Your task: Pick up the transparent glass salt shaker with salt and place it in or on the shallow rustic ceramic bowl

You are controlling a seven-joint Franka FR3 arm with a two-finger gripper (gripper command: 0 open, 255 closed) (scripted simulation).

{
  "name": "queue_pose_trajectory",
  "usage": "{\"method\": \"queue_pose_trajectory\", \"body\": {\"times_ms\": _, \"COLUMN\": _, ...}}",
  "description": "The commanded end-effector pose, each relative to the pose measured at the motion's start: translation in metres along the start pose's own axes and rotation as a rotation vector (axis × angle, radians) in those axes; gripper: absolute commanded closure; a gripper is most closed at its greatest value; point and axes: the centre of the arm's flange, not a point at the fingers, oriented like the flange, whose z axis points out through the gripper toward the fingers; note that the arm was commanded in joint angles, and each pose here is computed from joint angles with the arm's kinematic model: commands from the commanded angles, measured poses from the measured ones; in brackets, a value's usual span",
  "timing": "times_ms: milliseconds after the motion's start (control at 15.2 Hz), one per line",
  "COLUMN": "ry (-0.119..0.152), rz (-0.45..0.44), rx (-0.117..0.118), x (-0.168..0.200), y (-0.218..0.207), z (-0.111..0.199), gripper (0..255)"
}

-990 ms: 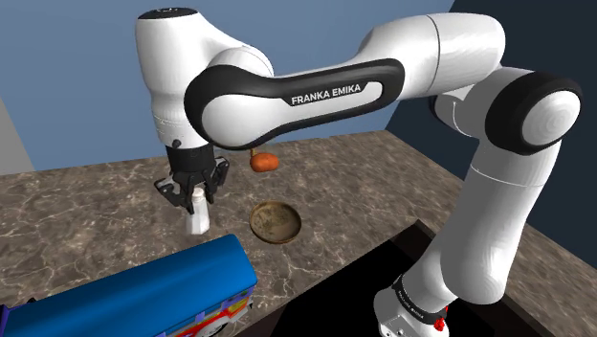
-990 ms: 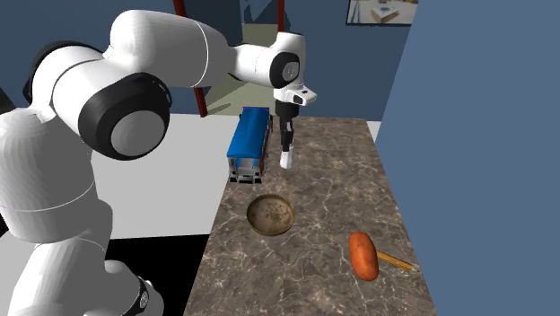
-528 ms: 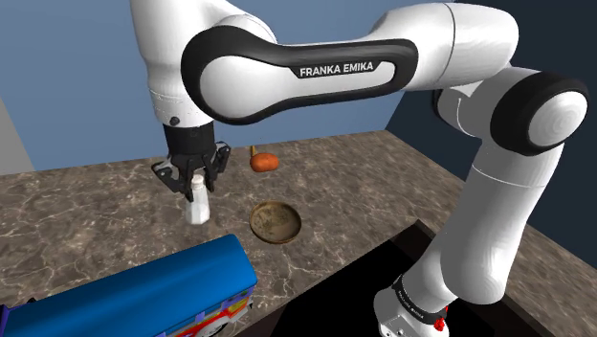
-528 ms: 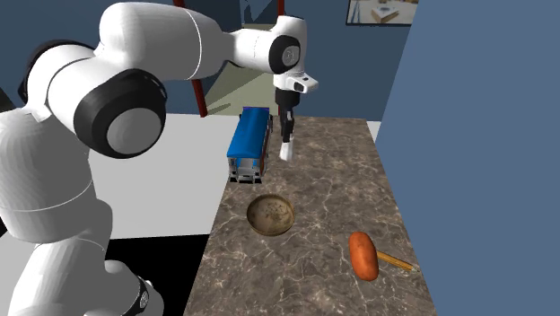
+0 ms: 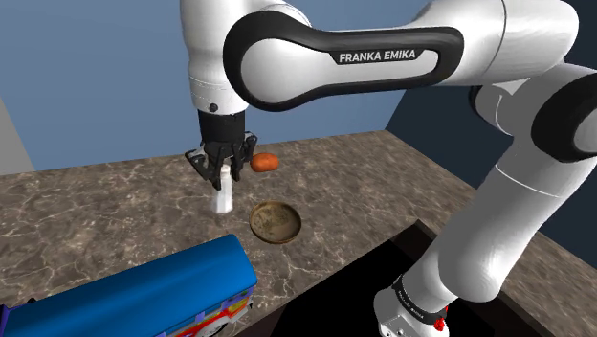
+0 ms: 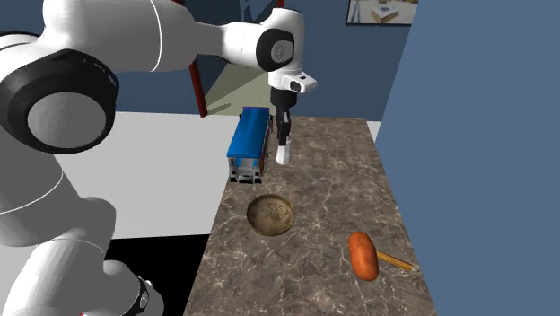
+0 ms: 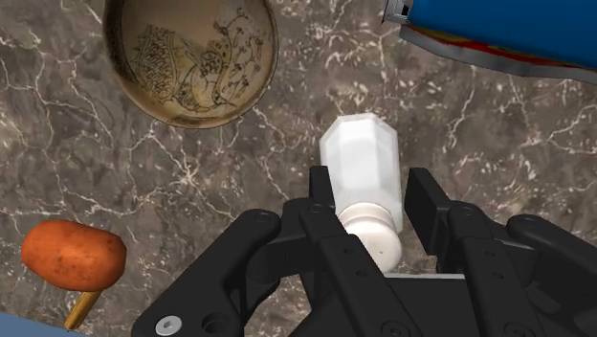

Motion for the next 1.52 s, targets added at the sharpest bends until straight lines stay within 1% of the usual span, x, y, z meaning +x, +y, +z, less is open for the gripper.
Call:
{"method": "queue_pose_trajectory", "body": {"times_ms": 0, "ry": 0.0, "rz": 0.0, "rx": 0.001, "x": -0.013, "y": 0.025, "z": -0.002, "gripper": 255}}
{"method": "queue_pose_trajectory", "body": {"times_ms": 660, "ry": 0.0, "rz": 0.0, "rx": 0.001, "x": -0.066, "y": 0.148, "z": -0.007, "gripper": 255}}
{"method": "queue_pose_trajectory", "body": {"times_ms": 1452, "ry": 0.0, "rz": 0.0, "rx": 0.001, "x": -0.063, "y": 0.14, "z": 0.056, "gripper": 255}}
